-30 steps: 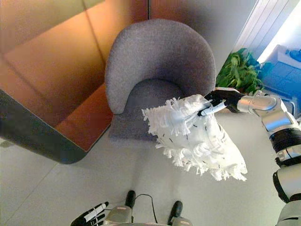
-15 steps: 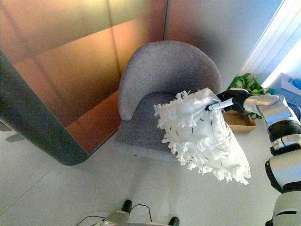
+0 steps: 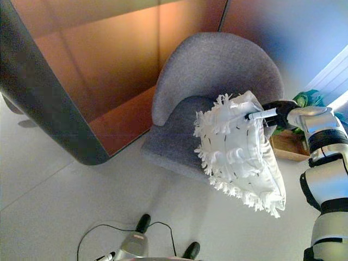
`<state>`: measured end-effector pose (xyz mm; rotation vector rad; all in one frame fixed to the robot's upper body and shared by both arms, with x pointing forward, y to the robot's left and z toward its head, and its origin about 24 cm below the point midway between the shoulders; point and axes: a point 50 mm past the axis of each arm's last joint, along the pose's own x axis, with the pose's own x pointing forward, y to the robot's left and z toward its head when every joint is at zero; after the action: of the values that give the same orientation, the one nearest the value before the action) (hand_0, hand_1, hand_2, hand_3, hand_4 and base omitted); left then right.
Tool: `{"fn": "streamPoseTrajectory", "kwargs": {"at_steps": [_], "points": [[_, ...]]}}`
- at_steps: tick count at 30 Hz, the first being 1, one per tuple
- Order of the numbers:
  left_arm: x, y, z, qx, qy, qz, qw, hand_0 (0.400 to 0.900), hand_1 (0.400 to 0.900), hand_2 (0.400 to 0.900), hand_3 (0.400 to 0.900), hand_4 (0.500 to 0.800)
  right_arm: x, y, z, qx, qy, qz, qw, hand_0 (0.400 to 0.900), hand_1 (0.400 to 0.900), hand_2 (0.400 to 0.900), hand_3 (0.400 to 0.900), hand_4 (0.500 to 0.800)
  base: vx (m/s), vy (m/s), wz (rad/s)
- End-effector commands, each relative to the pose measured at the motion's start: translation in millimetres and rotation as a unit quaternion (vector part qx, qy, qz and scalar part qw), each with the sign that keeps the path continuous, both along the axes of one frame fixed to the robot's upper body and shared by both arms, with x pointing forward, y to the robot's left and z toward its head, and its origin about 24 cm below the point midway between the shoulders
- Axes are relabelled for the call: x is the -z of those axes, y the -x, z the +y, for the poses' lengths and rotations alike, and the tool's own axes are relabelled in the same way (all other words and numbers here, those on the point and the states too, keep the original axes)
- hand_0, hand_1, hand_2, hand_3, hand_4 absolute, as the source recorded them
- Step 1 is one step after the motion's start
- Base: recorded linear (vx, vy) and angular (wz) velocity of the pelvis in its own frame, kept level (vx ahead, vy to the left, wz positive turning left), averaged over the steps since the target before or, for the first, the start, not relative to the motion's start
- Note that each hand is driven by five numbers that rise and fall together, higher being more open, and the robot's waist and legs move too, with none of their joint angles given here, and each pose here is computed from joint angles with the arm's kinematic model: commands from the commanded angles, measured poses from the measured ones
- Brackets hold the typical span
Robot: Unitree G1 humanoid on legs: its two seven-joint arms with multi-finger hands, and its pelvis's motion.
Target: Pick up the pillow and put it on the sofa.
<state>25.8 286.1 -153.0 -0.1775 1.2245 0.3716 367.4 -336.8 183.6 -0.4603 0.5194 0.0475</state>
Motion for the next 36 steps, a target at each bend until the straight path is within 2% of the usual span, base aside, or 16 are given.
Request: {"fn": "streamPoseTrajectory", "kwargs": {"at_steps": [1,3,8,25,36], "points": [[-6,3,16.1,0.033,-0.022,0.012,0.999,0.900,0.900,0.900,0.900,0.800,-137,-5,5,0.032,0.043,-0.233,0.971,0.510,0.510,0.510,0.510,0.566,-0.002,0.016,-0.04],[-5,4,14.1,0.032,-0.020,0.013,0.999,0.900,0.900,0.900,0.900,0.800,-140,-3,1,0.051,0.038,-0.237,0.969,0.900,0.900,0.900,0.900,0.800,0.000,0.000,0.00],[-5,-3,10.9,0.033,-0.011,0.004,0.999,0.900,0.900,0.900,0.900,0.800,-146,4,-10,0.084,0.062,-0.227,0.968,0.900,0.900,0.900,0.900,0.800,-0.044,0.014,-0.02],[-3,2,5.9,0.032,0.007,0.002,0.999,0.900,0.900,0.900,0.900,0.800,-136,28,-45,0.108,0.086,-0.152,0.979,0.900,0.900,0.900,0.900,0.800,-0.003,0.009,-0.02],[-1,4,-0.3,0.031,0.016,0.000,0.999,0.900,0.900,0.900,0.900,0.800,-82,38,-65,0.096,0.044,-0.108,0.988,0.900,0.900,0.900,0.900,0.800,-0.012,0.003,-0.05]]}}
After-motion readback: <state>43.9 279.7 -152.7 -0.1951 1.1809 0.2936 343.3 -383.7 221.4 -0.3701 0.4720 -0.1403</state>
